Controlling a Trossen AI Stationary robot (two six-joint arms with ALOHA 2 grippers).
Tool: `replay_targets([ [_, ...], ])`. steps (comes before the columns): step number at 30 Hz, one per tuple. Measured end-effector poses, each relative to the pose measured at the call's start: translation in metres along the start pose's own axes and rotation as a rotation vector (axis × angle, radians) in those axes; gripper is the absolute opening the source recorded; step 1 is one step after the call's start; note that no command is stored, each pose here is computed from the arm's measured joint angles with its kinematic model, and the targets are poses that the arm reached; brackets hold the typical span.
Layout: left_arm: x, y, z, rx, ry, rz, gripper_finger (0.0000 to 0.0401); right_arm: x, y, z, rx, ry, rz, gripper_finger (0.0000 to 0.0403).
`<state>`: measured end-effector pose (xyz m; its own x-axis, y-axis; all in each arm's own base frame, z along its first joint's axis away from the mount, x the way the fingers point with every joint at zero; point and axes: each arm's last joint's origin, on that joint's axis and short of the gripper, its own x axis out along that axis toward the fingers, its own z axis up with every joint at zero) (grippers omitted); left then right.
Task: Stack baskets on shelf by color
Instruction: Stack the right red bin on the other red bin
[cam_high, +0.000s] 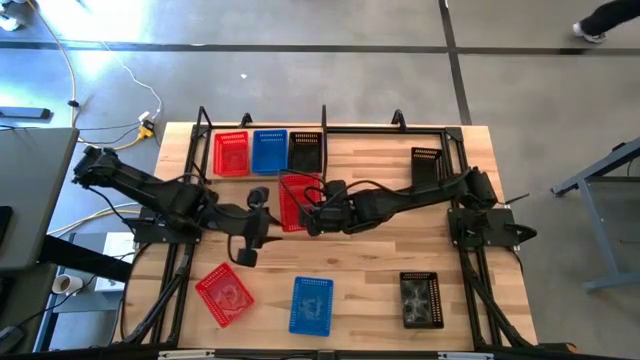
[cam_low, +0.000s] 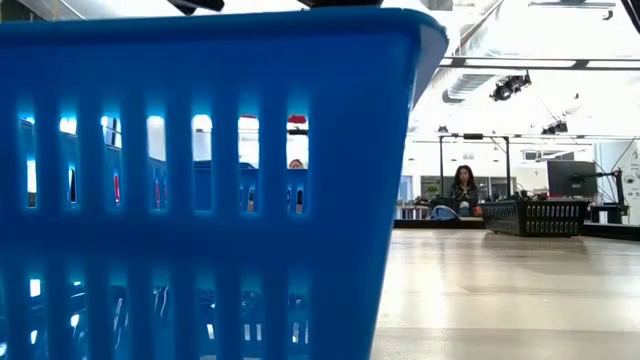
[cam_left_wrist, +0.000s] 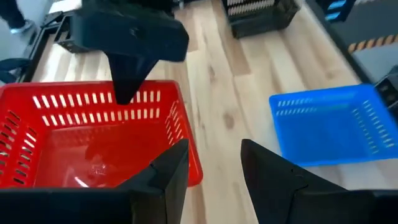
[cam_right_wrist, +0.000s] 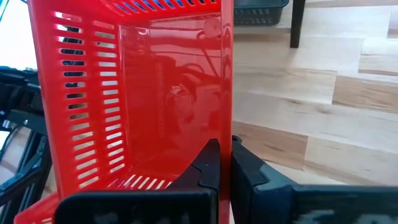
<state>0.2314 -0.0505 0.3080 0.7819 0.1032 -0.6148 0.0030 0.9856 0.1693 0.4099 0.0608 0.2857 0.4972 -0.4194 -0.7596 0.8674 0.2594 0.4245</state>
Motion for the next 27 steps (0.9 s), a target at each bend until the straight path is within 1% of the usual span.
replay_targets([
  [8, 0.029, -0.007, -0.004, 0.047, 0.078, 0.049, 0.0136, 0.004, -0.001, 0.007, 0.014, -0.013, -0.007, 0.0],
  [16, 0.048, -0.006, -0.005, 0.069, 0.109, 0.173, 0.0136, 0.005, 0.002, 0.009, 0.002, -0.011, 0.017, 0.0],
  [22, 0.056, 0.0, -0.007, 0.051, 0.135, 0.188, 0.0135, 0.005, 0.004, 0.01, -0.003, -0.011, 0.04, 0.0],
  [27, 0.057, 0.005, -0.007, 0.029, 0.141, 0.168, 0.0135, 0.005, 0.004, 0.01, -0.004, -0.009, 0.041, 0.0],
])
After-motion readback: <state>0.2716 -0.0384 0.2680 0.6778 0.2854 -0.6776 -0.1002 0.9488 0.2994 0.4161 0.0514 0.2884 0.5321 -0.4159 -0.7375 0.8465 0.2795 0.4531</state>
